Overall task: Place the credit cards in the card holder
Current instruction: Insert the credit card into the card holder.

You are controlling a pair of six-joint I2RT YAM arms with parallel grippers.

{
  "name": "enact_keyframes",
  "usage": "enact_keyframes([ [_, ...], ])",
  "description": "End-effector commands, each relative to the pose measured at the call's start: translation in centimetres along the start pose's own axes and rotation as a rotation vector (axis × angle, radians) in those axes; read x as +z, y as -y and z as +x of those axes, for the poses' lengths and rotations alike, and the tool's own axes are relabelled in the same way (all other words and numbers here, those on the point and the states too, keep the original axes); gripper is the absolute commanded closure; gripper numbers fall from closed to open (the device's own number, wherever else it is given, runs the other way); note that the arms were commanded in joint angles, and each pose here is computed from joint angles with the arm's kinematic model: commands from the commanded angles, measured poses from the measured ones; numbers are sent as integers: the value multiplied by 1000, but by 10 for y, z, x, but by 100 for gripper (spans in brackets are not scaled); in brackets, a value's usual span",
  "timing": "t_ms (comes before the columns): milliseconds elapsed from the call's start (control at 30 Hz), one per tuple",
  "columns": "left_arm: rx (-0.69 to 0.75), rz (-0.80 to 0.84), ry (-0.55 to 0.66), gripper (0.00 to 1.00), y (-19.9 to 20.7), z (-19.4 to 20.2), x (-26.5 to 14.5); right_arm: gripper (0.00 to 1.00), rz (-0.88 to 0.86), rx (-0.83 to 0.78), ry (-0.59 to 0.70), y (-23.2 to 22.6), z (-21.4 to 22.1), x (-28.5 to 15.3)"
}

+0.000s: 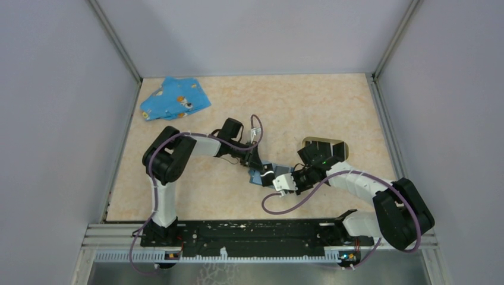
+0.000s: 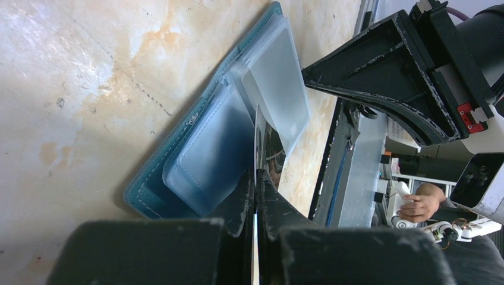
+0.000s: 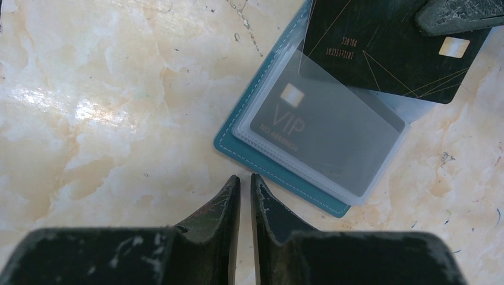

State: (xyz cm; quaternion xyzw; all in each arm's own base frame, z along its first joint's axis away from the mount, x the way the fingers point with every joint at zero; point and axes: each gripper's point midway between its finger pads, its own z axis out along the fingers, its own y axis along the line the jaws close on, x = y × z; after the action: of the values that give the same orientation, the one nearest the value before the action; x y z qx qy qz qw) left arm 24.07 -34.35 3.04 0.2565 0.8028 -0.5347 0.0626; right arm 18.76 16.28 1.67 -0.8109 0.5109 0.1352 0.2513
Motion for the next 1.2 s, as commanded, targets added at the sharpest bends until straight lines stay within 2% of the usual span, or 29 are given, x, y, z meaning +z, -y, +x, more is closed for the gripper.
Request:
enact_keyframes([
  [0,23,-24,-26,100,-10,3,4,88,5,-14,-2,4,-3,3],
  [633,1,-17,-95,100,-13,3,9,88,43,15,-61,13,9,6],
  [1167,-89,-40,-154,100,-19,12,12,87,102,20,-91,25,15,11],
])
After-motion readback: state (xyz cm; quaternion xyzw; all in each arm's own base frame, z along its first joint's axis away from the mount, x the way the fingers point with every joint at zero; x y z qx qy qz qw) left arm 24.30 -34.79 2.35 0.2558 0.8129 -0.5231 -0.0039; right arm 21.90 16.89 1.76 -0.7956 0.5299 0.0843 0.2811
